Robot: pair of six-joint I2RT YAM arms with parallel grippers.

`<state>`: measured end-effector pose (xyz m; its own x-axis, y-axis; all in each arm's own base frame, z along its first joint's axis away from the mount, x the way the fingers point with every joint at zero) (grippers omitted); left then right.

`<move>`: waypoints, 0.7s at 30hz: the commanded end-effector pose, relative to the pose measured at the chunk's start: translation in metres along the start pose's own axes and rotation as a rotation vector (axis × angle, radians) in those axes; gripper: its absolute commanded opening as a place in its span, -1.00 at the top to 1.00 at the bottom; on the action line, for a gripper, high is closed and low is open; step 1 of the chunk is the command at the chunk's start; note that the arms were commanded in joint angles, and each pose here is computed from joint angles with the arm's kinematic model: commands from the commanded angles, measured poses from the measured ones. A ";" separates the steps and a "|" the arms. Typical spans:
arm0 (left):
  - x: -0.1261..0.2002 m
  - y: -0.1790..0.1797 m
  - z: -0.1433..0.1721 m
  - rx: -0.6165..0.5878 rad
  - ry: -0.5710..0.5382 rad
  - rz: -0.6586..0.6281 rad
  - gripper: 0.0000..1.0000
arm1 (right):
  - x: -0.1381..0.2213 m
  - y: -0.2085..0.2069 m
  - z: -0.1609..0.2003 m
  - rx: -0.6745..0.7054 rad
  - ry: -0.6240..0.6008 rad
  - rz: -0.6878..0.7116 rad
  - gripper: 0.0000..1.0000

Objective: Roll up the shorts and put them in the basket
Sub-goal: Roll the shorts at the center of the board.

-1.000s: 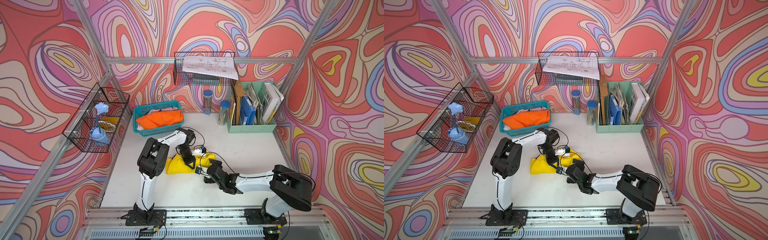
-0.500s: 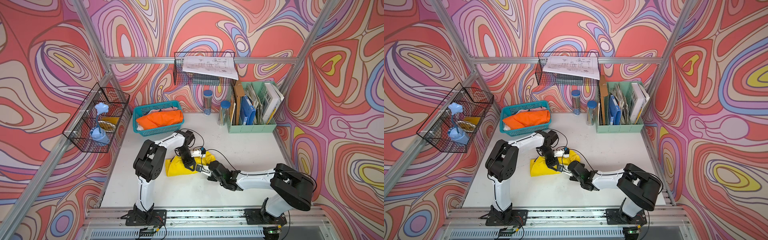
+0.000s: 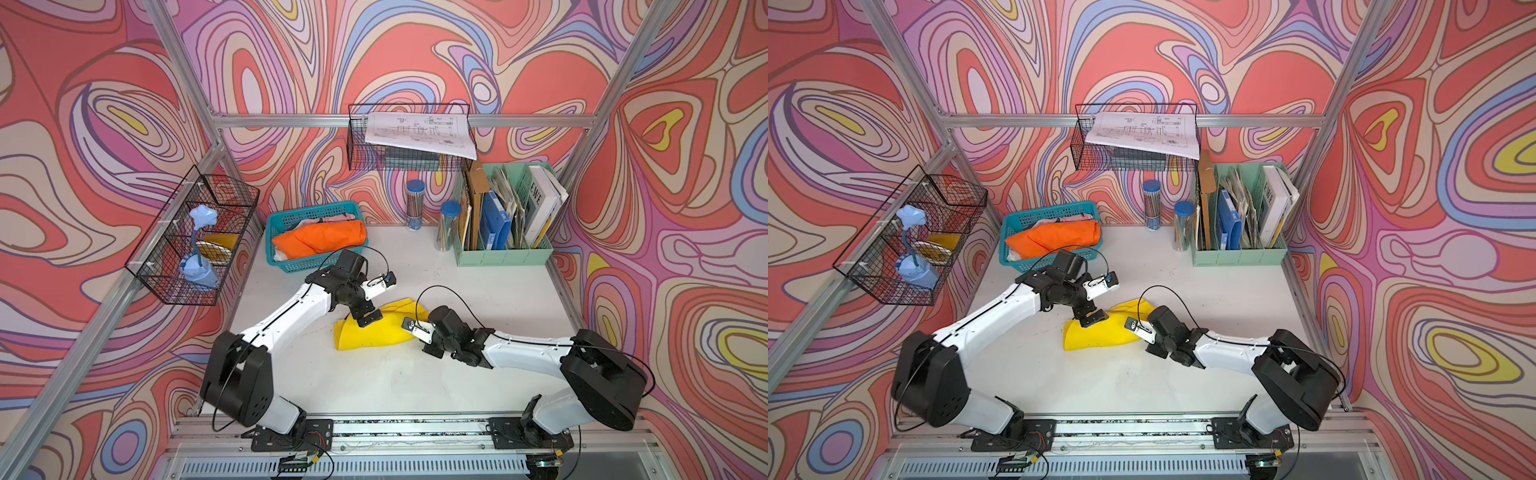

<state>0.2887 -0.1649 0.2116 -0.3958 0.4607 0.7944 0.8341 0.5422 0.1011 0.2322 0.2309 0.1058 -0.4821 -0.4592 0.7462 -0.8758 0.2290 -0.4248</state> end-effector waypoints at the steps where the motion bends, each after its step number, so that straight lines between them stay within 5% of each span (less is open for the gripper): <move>1: 0.037 0.009 -0.013 -0.029 -0.170 -0.212 -0.97 | 0.004 0.012 0.003 -0.092 0.005 -0.248 1.00; 5: 0.070 0.000 -0.009 -0.058 -0.267 -0.285 -0.97 | 0.007 -0.001 -0.003 -0.193 0.012 -0.427 1.00; 9: 0.080 -0.009 0.000 -0.069 -0.253 -0.274 -0.97 | 0.007 -0.010 -0.011 -0.272 0.063 -0.590 1.00; 21: 0.037 -0.053 0.018 -0.304 -0.132 -0.180 -0.97 | -0.008 -0.020 -0.009 -0.460 0.142 -0.838 1.00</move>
<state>0.2255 -0.1551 0.2297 -0.5906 0.4691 0.6566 0.7958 0.4738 0.3773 0.2667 0.2440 0.1210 0.2033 -0.5408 0.8162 -0.9167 0.1877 0.3528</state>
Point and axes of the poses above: each gripper's point midway between its finger pads, its own x axis back along the fingers, its own y axis along the line the jaws close on, z = x × y, the point moved 7 cm from there along x, back along the fingers, and after that the axes turned 10 degrees about x, right-handed, at the moved point
